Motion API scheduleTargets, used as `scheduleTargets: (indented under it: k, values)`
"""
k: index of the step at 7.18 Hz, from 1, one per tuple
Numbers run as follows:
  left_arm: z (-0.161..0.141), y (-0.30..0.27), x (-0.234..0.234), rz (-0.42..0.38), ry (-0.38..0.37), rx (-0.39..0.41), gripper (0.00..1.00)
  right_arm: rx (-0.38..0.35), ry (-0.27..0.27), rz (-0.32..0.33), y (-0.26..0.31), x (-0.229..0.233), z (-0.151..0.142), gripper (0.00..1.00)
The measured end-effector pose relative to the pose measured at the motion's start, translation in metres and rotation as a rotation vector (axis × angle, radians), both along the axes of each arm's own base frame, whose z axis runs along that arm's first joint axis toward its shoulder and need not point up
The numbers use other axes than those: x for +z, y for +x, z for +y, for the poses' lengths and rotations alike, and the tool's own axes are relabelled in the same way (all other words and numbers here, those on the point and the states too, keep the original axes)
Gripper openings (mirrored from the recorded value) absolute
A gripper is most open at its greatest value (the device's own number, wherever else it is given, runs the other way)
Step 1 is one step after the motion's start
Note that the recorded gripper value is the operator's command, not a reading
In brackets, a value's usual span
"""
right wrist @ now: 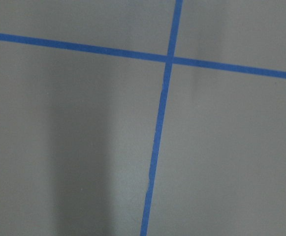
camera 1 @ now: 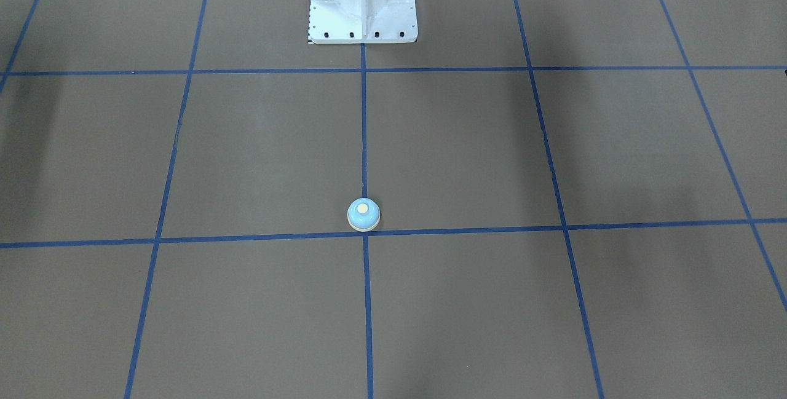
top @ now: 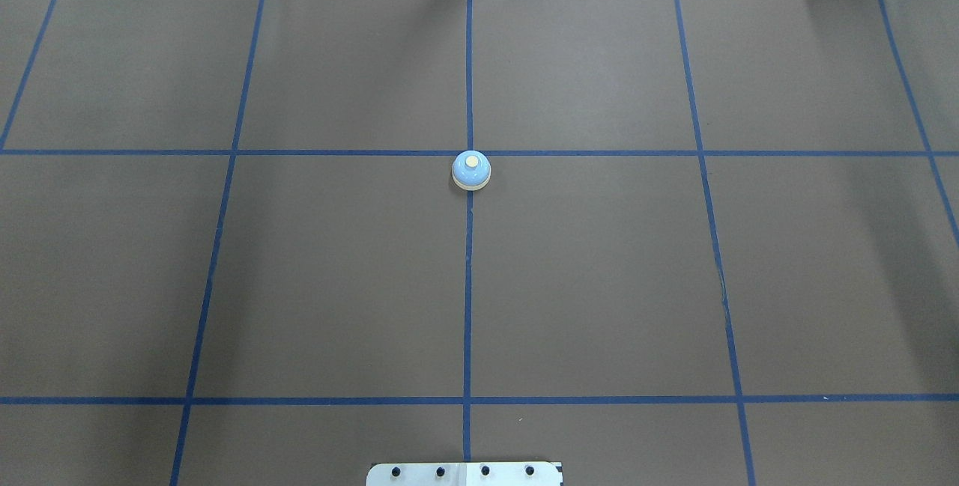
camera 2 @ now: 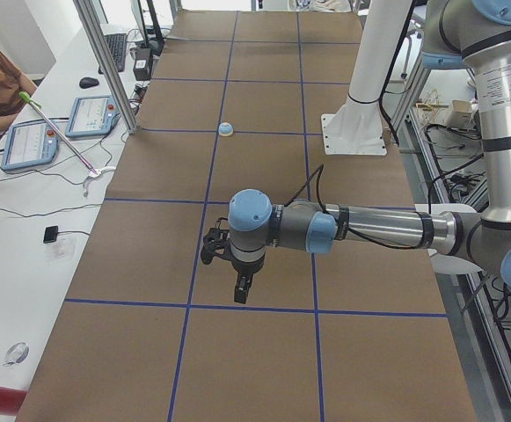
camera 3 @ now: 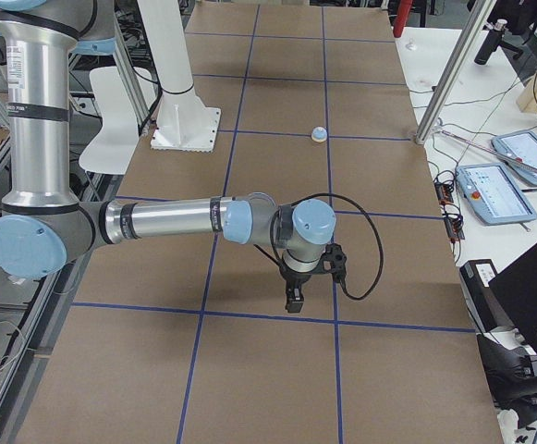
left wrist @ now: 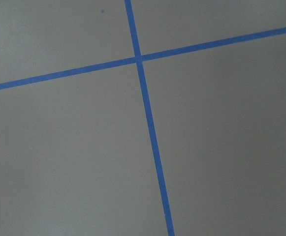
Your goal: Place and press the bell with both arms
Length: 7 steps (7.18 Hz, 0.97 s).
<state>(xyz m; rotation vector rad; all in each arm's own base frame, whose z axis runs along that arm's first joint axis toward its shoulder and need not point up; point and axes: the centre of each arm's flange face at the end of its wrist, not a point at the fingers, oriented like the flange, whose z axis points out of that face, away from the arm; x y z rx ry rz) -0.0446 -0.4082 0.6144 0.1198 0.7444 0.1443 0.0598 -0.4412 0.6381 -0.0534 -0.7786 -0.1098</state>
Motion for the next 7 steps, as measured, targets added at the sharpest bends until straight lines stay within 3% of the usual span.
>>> scheduleTargets:
  k: [7]
  values:
    - [0.0007,0.0002,0.0095,0.0,-0.017,-0.005,1.0,0.02,0.011,-0.012,0.0067,-0.0045,0.001,1.0]
